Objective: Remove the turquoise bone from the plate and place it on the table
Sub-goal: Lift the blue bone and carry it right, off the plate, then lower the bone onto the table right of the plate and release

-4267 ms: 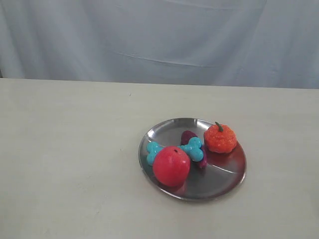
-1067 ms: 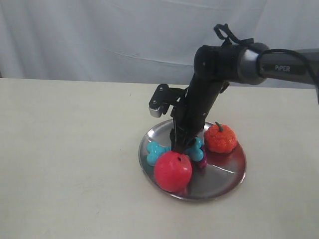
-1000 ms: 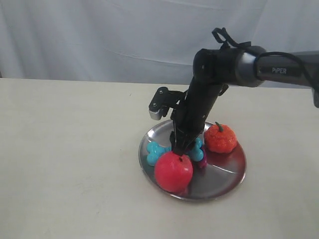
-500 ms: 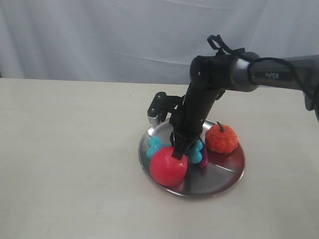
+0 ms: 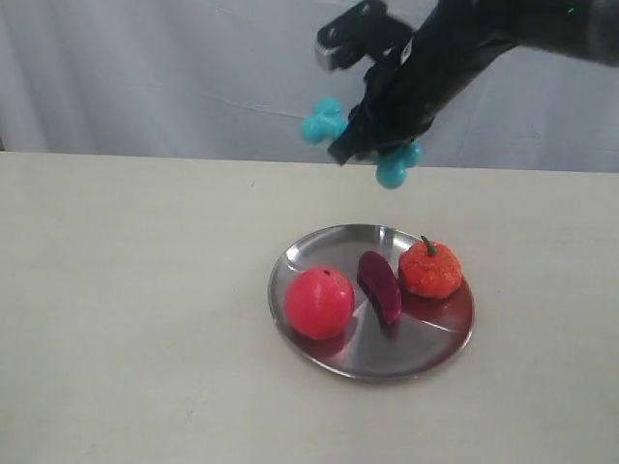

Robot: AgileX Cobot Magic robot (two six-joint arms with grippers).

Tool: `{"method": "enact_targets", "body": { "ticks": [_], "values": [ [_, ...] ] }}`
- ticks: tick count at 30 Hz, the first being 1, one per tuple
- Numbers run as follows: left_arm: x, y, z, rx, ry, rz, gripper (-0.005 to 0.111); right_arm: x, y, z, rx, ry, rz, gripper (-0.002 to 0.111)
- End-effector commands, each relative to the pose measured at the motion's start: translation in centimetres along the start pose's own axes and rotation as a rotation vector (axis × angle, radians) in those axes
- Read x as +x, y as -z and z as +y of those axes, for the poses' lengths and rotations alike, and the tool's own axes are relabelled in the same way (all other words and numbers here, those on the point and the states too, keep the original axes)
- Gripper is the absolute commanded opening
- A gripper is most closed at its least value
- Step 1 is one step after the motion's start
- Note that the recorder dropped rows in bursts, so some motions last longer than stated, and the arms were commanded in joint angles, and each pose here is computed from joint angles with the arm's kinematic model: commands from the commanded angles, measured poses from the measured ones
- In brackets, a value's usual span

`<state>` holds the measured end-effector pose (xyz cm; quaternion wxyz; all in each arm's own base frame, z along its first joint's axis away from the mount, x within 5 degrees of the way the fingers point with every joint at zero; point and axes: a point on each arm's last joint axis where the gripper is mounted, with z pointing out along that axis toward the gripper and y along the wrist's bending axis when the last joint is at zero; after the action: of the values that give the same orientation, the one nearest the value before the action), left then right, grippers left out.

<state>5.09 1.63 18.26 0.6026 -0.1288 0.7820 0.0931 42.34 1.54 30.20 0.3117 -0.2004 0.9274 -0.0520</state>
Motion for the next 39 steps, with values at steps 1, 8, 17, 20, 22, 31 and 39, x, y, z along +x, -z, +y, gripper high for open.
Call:
{"method": "enact_targets", "body": {
  "ticks": [1,8,17,20,22,31,39],
  "values": [
    [0.0,0.0,0.0,-0.002,0.006,-0.004,0.0,1.2,6.9,-5.4,0.206,-0.313,-0.095,-0.001],
    [0.0,0.0,0.0,-0.002,0.006,-0.004,0.0,12.3,6.9,-13.4,0.267,-0.759,0.267,-0.001],
    [0.0,0.0,0.0,-0.002,0.006,-0.004,0.0,17.5,-2.4,-11.1,0.078,-0.908,0.46,-0.001],
    [0.0,0.0,0.0,-0.002,0.006,-0.004,0.0,18.4,-4.6,-10.5,0.047,-0.908,0.511,-0.001],
    [0.0,0.0,0.0,-0.002,0.006,-0.004,0.0,18.8,-5.6,-10.3,0.037,-0.908,0.535,-0.001],
    [0.0,0.0,0.0,-0.002,0.006,-0.004,0.0,20.2,-8.3,-10.1,0.019,-0.907,0.577,-0.001],
    [0.0,0.0,0.0,-0.002,0.006,-0.004,0.0,20.8,-8.9,-9.7,-0.013,-0.858,0.606,0.0]
  ]
}}
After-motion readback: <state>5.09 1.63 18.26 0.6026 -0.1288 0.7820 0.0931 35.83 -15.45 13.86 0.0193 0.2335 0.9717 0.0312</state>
